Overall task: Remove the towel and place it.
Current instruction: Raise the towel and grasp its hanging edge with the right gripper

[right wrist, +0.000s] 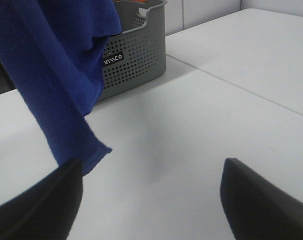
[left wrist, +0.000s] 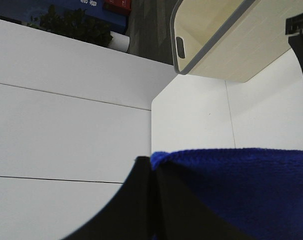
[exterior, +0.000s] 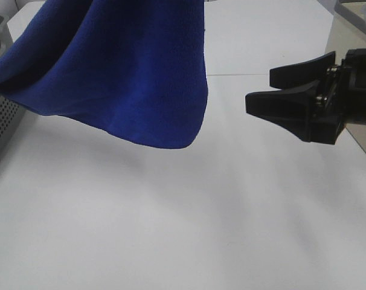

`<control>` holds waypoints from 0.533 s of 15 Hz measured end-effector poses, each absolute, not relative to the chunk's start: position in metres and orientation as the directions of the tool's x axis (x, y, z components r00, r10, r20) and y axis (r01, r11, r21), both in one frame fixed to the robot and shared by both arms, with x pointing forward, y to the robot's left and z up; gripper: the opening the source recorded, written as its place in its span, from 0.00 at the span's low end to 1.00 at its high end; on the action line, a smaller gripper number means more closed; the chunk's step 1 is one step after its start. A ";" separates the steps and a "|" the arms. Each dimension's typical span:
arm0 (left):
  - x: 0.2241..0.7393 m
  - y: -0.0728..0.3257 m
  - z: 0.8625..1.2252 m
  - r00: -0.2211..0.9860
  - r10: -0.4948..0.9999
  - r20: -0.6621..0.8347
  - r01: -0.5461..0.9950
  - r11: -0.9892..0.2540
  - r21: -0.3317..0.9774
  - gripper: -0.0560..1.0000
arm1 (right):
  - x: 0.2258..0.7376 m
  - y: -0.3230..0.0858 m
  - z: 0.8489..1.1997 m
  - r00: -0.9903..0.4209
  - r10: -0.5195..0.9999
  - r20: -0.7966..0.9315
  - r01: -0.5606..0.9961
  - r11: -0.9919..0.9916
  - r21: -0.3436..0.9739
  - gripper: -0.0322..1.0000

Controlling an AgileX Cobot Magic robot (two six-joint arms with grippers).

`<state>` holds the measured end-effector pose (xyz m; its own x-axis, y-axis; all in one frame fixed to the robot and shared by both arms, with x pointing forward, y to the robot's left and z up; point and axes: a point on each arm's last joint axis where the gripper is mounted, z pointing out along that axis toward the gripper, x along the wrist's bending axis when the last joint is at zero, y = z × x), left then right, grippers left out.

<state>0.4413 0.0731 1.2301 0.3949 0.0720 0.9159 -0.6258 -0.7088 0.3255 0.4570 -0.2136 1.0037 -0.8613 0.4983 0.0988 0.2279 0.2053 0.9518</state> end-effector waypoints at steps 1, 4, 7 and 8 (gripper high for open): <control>0.441 0.073 1.230 0.398 0.073 0.915 -0.625 -0.708 0.328 0.06 | 0.461 -0.210 0.993 -0.889 0.442 0.115 0.220 0.195 0.956 0.76; 0.442 0.072 1.229 0.401 0.072 0.913 -0.624 -0.708 0.330 0.06 | 0.478 -0.203 0.979 -0.943 0.306 0.133 0.182 0.138 0.973 0.76; 0.442 0.072 1.229 0.401 0.072 0.913 -0.624 -0.708 0.330 0.06 | 0.509 -0.193 0.977 -0.955 0.266 0.130 0.166 0.116 0.979 0.76; 0.442 0.072 1.229 0.401 0.072 0.913 -0.624 -0.708 0.330 0.06 | 0.514 -0.180 0.978 -0.965 0.234 0.114 0.147 0.129 0.981 0.76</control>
